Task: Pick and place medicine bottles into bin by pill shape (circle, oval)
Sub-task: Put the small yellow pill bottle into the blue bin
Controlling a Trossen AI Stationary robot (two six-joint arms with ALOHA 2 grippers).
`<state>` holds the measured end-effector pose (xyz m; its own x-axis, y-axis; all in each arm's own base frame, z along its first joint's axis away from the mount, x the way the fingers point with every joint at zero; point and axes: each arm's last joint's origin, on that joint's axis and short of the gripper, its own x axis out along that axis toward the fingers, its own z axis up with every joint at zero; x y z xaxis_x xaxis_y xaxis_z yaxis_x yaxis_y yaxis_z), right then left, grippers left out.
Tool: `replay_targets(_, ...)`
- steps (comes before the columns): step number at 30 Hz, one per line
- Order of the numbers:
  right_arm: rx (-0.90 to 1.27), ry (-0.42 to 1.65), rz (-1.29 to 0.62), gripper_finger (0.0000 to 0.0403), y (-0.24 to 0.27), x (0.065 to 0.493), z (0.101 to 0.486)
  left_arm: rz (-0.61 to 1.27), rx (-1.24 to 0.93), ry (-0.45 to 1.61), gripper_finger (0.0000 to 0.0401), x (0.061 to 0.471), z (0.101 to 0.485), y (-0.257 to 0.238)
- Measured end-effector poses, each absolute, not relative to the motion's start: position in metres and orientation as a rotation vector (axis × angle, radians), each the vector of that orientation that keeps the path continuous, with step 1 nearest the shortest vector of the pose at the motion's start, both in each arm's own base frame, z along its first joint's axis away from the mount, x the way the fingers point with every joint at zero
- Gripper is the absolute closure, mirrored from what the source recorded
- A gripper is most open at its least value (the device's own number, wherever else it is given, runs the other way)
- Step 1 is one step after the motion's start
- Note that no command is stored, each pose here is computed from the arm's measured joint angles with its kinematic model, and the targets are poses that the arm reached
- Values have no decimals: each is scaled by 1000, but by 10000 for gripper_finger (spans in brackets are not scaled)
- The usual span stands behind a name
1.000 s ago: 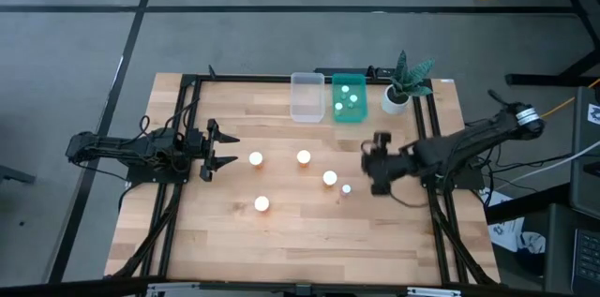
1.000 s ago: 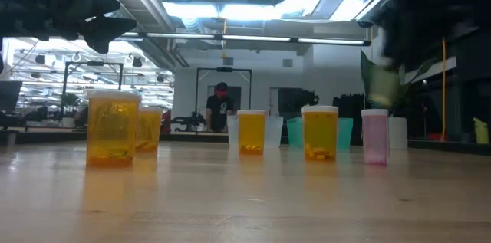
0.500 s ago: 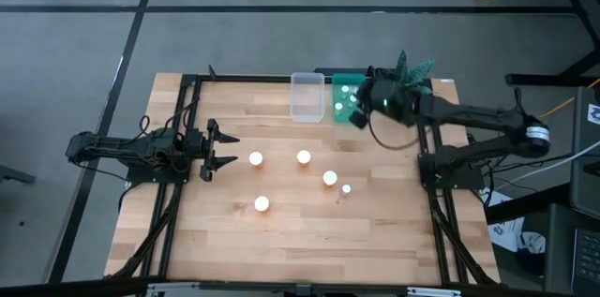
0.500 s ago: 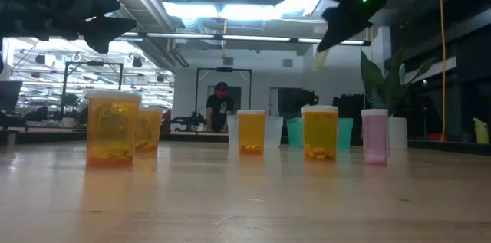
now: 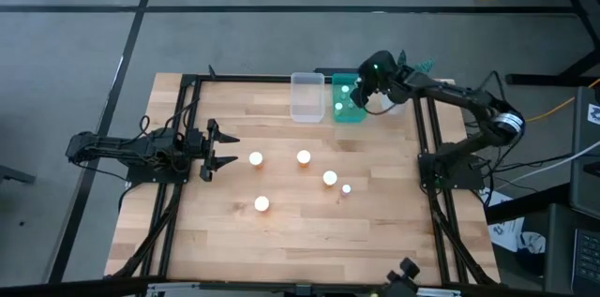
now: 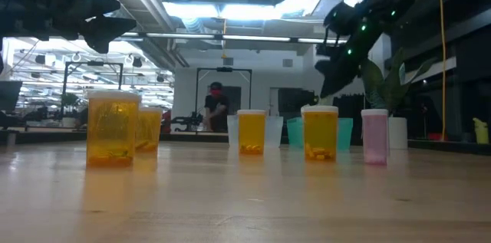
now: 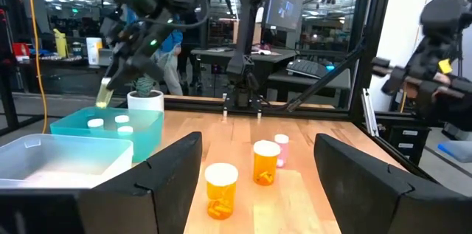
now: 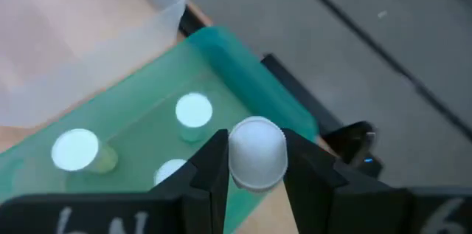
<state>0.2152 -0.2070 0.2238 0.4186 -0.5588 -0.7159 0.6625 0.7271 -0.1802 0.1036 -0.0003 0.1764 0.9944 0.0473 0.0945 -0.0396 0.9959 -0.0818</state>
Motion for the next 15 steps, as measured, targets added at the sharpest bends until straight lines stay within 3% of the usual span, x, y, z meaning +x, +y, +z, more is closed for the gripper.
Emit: replay_targets(15,237,1004,-700,296,-248,235,182,43,-80,-96,147,104,176,0)
